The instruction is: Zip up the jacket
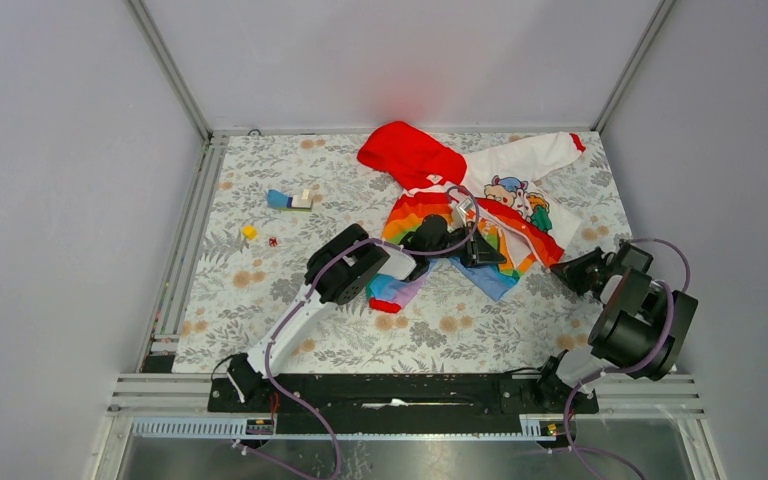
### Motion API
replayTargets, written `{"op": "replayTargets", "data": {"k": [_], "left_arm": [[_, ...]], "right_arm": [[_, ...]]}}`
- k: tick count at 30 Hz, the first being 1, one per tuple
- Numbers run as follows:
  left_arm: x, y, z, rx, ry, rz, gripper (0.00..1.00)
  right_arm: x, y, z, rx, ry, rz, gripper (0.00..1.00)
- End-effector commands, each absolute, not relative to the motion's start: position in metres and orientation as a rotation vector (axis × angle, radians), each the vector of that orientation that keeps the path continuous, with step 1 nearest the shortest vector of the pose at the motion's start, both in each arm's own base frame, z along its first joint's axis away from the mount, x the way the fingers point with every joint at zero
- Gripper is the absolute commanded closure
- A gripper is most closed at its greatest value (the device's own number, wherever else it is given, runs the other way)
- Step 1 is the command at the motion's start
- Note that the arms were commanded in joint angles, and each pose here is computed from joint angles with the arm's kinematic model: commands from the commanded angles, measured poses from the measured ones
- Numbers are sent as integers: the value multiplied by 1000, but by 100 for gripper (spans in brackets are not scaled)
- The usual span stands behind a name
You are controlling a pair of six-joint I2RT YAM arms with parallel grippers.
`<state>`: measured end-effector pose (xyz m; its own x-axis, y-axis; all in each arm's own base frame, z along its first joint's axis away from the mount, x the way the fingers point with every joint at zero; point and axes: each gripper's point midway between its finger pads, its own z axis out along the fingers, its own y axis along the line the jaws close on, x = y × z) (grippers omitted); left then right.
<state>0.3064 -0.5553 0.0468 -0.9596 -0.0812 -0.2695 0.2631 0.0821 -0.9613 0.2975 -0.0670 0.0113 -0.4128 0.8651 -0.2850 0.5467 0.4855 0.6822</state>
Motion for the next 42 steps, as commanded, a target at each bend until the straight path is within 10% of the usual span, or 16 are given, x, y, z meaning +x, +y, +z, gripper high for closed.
{"op": "replayTargets", "data": {"k": [1, 42], "left_arm": [[295, -557, 47, 258, 2096, -1965, 100], [313, -545, 47, -15, 2048, -1703, 100]], "right_arm": [[302, -49, 19, 1135, 2078, 809, 100], [302, 10, 65, 1091, 1640, 1330, 100]]}}
